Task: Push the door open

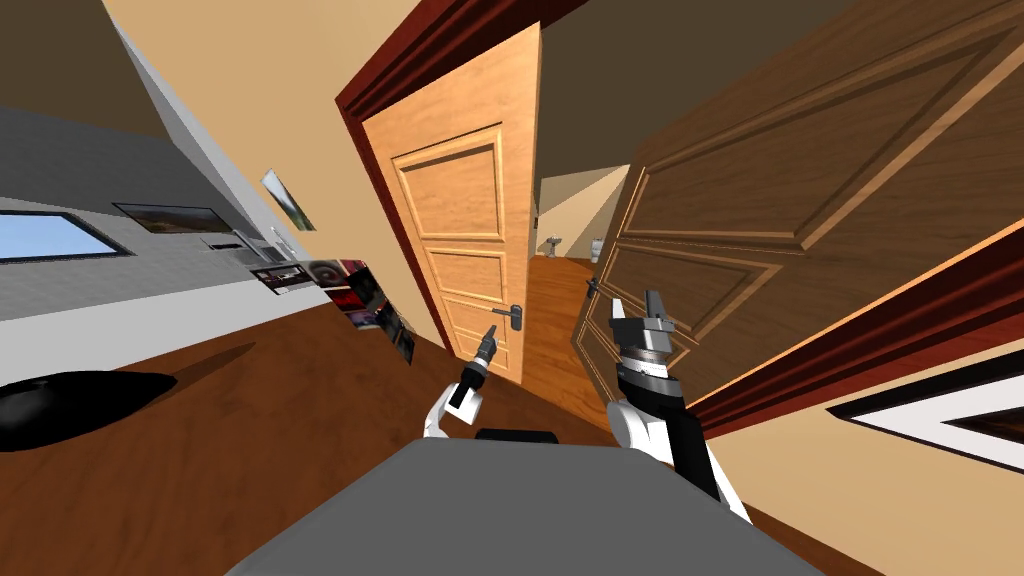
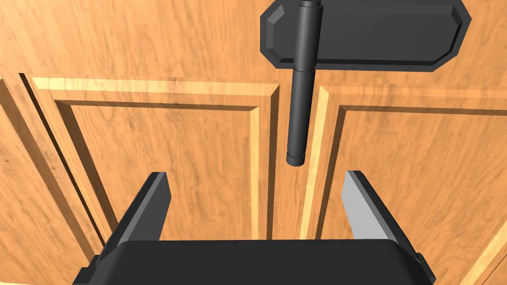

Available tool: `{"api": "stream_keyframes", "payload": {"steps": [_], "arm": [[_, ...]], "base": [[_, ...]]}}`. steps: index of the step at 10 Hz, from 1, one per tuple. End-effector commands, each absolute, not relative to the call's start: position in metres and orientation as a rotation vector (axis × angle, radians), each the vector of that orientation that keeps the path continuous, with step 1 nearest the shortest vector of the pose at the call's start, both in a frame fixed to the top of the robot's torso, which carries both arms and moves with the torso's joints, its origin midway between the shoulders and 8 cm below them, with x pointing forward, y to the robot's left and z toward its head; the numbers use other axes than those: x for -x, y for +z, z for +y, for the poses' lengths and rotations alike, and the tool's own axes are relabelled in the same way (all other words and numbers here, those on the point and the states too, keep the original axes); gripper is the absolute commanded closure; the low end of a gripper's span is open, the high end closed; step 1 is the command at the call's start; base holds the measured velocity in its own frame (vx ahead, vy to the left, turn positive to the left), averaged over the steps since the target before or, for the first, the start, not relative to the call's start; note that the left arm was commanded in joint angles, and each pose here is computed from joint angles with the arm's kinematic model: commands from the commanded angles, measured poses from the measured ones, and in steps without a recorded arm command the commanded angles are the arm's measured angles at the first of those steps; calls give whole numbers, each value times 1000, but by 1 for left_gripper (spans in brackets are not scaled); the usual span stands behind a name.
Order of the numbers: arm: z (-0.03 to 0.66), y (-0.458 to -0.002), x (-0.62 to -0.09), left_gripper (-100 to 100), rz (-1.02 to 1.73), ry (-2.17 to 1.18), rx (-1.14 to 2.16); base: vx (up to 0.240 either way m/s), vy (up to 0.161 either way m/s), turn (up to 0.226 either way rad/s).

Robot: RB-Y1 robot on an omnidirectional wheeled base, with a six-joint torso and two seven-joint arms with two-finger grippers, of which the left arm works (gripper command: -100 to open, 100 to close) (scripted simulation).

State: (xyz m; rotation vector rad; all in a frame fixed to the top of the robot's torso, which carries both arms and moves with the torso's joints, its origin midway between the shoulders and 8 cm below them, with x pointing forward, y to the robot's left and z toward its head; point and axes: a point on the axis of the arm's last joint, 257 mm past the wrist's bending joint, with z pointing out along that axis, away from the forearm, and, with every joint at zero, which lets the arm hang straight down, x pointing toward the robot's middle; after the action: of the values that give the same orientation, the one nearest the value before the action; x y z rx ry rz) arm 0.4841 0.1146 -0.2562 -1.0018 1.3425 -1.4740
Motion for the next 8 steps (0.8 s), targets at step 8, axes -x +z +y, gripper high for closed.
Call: {"api": "stream_keyframes", "payload": {"steps": [8], "arm": [[103,-287,-492,-100,1418,-1449,1031]], "base": [[70,58,-55]]}}
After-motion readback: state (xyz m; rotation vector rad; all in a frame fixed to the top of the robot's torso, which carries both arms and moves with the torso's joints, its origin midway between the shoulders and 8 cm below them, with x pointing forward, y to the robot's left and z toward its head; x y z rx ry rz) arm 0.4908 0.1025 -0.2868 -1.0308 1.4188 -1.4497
